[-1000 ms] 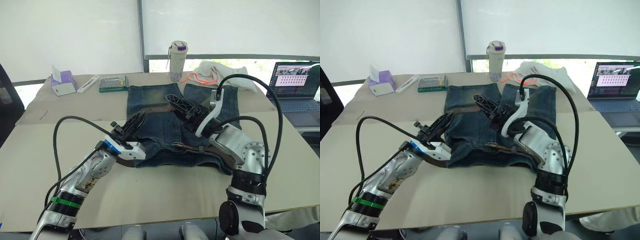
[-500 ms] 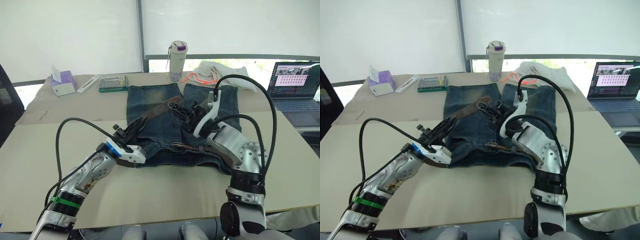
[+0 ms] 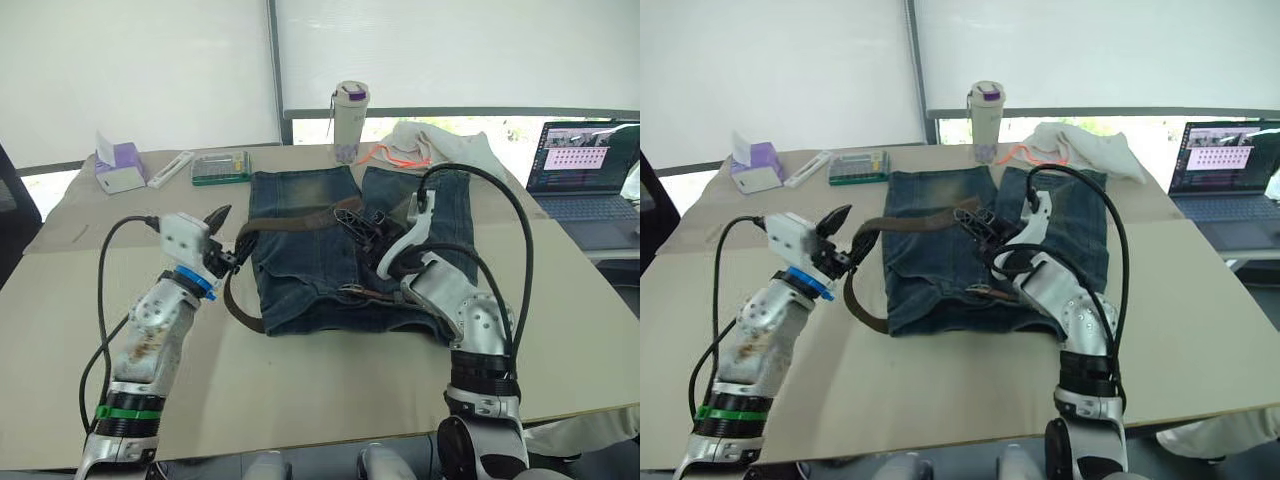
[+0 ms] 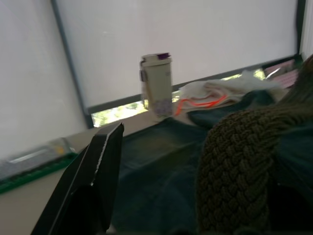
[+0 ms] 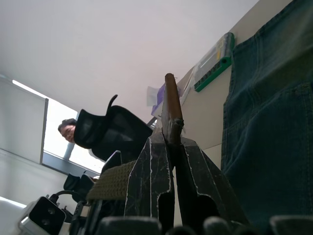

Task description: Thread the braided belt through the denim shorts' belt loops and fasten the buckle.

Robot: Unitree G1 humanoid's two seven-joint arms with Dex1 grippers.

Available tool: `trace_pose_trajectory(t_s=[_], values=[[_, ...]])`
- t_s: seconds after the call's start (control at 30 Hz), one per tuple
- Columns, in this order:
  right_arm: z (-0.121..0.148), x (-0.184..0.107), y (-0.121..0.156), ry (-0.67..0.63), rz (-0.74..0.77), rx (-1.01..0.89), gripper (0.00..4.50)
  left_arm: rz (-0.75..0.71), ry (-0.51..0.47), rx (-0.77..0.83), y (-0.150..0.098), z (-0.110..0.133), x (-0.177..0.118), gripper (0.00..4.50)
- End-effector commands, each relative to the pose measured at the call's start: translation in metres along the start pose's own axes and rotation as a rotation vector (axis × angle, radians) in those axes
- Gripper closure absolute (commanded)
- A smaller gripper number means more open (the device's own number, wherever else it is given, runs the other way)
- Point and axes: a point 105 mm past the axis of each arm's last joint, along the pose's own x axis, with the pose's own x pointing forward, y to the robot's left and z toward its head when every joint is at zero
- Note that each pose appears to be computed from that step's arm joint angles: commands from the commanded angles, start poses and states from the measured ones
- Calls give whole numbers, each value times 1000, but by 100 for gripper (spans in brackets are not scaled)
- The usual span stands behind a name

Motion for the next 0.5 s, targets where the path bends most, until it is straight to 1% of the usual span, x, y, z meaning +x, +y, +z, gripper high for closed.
trace_pose_trajectory(t_s=[0.03,0.1,0.13,0.2,0.23,0.27,0.33,0.37,0.43,0.47,0.5], values=[[6,1,11,-48,35,-69,450,-225,-39,-403,-42,18,-8,122],[5,1,15,-54,53,-96,450,-307,16,-586,-61,15,-14,122],[5,1,18,-55,65,-110,450,-323,35,-663,-67,13,-16,122],[5,1,20,-58,81,-134,450,-350,90,-736,-77,9,-19,122],[5,0,20,-62,82,-144,450,-357,97,-753,-81,9,-20,122],[5,0,20,-68,79,-150,450,-340,84,-769,-79,10,-20,122],[6,0,18,-77,71,-164,450,-281,30,-767,-68,16,-17,122],[7,0,17,-79,67,-175,450,-217,0,-726,-57,17,-15,122],[6,0,15,-80,62,-196,450,-6,-53,-612,-20,15,-11,122],[5,0,14,-78,59,-202,450,64,-78,-571,-6,17,-12,122],[4,0,12,-76,57,-210,450,102,-111,-532,4,22,-14,122]])
